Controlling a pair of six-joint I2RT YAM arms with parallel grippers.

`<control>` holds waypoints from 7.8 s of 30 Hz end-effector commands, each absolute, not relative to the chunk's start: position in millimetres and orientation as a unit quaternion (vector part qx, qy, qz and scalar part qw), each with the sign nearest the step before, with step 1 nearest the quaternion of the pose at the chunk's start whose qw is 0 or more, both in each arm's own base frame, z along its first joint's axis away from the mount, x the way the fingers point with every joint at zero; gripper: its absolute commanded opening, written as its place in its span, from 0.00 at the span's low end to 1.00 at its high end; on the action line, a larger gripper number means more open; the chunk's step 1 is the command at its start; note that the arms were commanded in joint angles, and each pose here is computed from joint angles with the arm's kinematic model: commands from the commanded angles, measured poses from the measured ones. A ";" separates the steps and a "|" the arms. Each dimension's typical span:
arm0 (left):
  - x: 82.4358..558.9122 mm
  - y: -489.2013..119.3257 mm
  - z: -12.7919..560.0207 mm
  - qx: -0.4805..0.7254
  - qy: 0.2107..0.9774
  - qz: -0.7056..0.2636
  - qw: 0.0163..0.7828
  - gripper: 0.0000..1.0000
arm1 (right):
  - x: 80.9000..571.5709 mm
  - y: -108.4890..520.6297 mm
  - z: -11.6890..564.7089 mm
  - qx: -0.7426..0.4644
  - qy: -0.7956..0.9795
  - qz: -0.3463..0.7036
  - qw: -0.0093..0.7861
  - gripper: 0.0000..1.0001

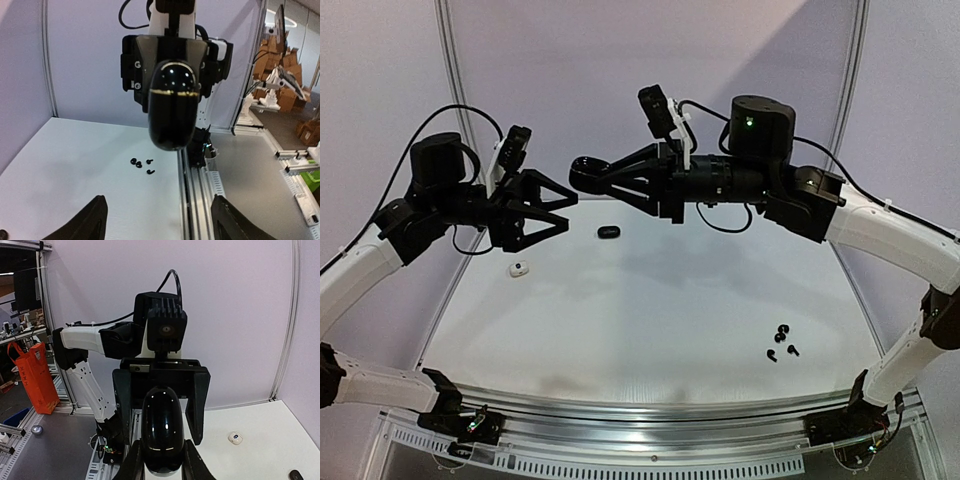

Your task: Insert the wireless bluetooth earbuds into the charging case

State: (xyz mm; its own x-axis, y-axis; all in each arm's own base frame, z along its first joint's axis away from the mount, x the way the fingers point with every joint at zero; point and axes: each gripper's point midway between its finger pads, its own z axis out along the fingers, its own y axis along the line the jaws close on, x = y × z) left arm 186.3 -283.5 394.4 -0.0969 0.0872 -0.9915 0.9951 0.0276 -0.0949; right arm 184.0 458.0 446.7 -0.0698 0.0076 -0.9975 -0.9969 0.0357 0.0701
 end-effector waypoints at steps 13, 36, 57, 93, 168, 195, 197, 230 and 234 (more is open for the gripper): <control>188.7 -289.3 413.5 0.476 0.507 -0.534 0.481 0.43 | 189.0 480.1 436.3 -0.495 0.529 0.490 0.485 0.00; 181.3 -288.8 407.8 0.490 0.499 -0.535 0.474 0.24 | 197.6 476.4 423.7 -0.527 0.565 0.428 0.469 0.00; 177.5 -293.8 405.5 0.502 0.491 -0.536 0.468 0.42 | 192.0 470.6 428.7 -0.557 0.565 0.397 0.461 0.00; 171.8 -297.9 405.2 0.513 0.480 -0.536 0.468 0.00 | 192.4 486.5 423.8 -0.560 0.563 0.407 0.453 0.00; 182.5 -293.9 356.1 0.547 0.504 -0.435 0.508 0.00 | 216.4 492.8 458.8 -0.473 0.585 0.475 0.457 0.70; 184.3 -289.2 359.0 0.549 0.497 -0.435 0.513 0.00 | 241.0 479.4 377.3 -0.530 0.657 0.300 0.445 0.82; 183.6 -289.0 356.8 0.557 0.493 -0.428 0.514 0.00 | 246.1 477.5 382.4 -0.520 0.661 0.292 0.456 0.80; 185.1 -288.5 352.4 0.523 0.521 -0.458 0.495 0.00 | 240.8 481.6 402.1 -0.505 0.650 0.349 0.448 0.77; 185.0 -288.7 351.0 0.524 0.522 -0.458 0.493 0.00 | 239.2 481.3 410.5 -0.503 0.642 0.360 0.453 0.77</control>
